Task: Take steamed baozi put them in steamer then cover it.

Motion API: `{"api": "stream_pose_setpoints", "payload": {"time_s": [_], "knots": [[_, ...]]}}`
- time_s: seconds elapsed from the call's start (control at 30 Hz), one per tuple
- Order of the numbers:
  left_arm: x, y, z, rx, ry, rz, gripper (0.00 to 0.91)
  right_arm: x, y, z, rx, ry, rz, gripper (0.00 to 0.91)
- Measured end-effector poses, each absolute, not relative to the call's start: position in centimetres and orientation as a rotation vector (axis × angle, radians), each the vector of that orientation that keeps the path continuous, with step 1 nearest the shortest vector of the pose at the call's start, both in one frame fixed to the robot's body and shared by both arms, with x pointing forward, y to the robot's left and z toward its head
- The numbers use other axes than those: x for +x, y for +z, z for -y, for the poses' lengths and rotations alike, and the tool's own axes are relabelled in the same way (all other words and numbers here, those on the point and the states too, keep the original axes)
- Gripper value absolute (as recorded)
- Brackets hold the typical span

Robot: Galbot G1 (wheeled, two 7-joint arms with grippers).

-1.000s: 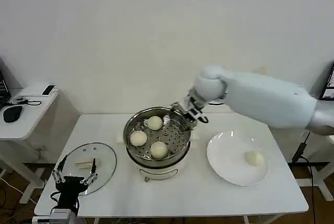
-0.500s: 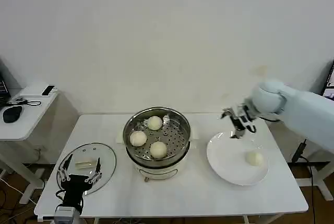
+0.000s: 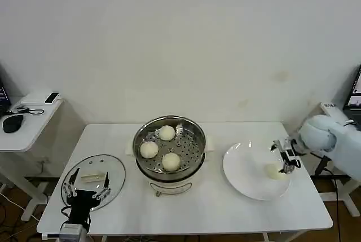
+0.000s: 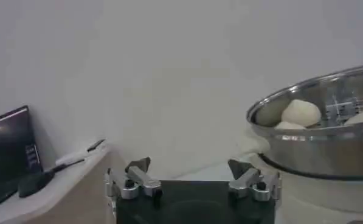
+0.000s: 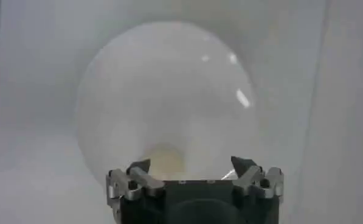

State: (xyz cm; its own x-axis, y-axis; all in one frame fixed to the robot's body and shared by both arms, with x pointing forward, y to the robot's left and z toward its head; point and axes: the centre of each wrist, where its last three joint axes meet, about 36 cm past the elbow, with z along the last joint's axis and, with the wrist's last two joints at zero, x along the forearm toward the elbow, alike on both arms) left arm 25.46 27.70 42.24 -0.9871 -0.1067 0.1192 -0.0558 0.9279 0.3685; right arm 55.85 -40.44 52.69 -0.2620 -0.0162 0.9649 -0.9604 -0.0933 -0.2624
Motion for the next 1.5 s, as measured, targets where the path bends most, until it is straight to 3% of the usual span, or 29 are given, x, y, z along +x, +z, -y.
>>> {"api": "stream_pose_setpoints", "payload": {"time_s": [0.8, 0.9, 1.3, 1.5], "knots": [[25.4, 42.0, -28.4, 0.144, -0.574, 2.928, 0.907, 58.1, 46.4, 42.2, 1.051, 1.4, 1.381, 0.907], [25.3, 42.0, -28.4, 0.147, -0.574, 2.929, 0.907, 58.6, 45.9, 41.8, 1.047, 1.399, 1.386, 0.836], [25.3, 42.1, -28.3, 0.15, -0.568, 2.931, 0.907, 59.4, 44.9, 41.4, 1.026, 1.38, 1.394, 0.705], [25.2, 42.2, -28.2, 0.151, -0.566, 2.935, 0.907, 59.6, 45.7, 41.3, 1.024, 1.37, 1.404, 0.705]]}}
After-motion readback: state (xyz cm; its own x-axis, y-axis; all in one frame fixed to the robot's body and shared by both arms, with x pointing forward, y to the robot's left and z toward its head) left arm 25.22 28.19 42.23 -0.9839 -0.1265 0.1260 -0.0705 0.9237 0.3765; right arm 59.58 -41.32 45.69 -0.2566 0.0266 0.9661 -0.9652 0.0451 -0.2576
